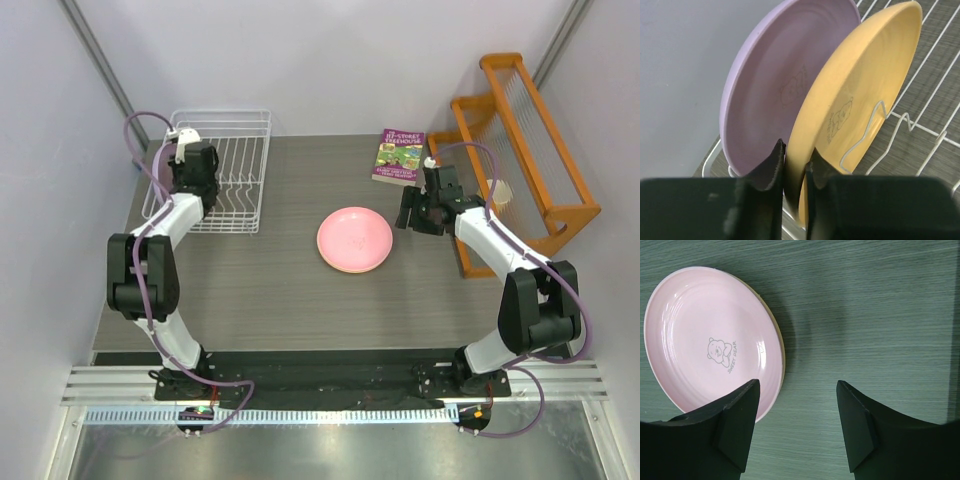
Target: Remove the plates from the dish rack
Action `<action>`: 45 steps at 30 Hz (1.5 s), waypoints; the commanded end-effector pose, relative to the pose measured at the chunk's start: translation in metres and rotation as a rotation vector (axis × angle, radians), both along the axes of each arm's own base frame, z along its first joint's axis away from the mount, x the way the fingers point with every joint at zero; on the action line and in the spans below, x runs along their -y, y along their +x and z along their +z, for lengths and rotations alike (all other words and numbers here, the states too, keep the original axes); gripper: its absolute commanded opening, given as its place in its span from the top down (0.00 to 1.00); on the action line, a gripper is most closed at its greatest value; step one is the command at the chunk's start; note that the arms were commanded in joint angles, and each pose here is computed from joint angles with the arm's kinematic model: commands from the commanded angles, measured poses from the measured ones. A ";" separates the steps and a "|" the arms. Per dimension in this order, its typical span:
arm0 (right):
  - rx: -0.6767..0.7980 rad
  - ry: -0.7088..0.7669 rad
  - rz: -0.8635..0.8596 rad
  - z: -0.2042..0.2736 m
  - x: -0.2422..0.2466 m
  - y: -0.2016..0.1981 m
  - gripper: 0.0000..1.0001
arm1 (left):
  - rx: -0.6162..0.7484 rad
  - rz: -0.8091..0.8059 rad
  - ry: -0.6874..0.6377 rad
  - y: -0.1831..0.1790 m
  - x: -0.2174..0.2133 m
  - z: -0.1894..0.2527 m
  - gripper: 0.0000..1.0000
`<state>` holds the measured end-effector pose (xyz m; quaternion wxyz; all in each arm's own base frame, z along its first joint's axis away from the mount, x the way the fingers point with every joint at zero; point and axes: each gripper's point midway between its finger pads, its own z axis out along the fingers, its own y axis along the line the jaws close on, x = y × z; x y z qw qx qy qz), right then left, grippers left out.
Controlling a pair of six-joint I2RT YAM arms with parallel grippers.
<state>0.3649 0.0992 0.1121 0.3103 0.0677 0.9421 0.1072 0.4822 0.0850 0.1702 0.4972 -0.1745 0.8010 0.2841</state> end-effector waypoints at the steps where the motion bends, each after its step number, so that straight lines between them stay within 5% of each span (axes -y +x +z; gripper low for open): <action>1: 0.043 -0.005 0.001 0.014 0.001 0.009 0.32 | 0.087 0.001 -0.053 0.005 0.002 0.029 0.99; 7: 0.047 -0.005 0.007 0.015 0.001 0.006 0.32 | 0.147 0.053 0.003 -0.008 -0.001 0.062 1.00; 17: 0.070 -0.006 0.019 0.024 0.001 0.005 0.32 | 0.183 0.220 0.282 -0.047 0.008 0.114 1.00; 29: 0.122 -0.007 0.011 0.047 0.006 -0.001 0.31 | 0.243 0.178 0.272 -0.078 0.035 0.163 1.00; 37: 0.238 0.159 0.109 0.091 -0.026 -0.005 0.30 | 0.281 -0.282 -0.171 -0.078 0.127 0.150 1.00; 45: 0.370 0.442 0.204 0.123 -0.071 -0.012 0.30 | 0.220 -0.541 -0.565 -0.090 0.202 0.111 1.00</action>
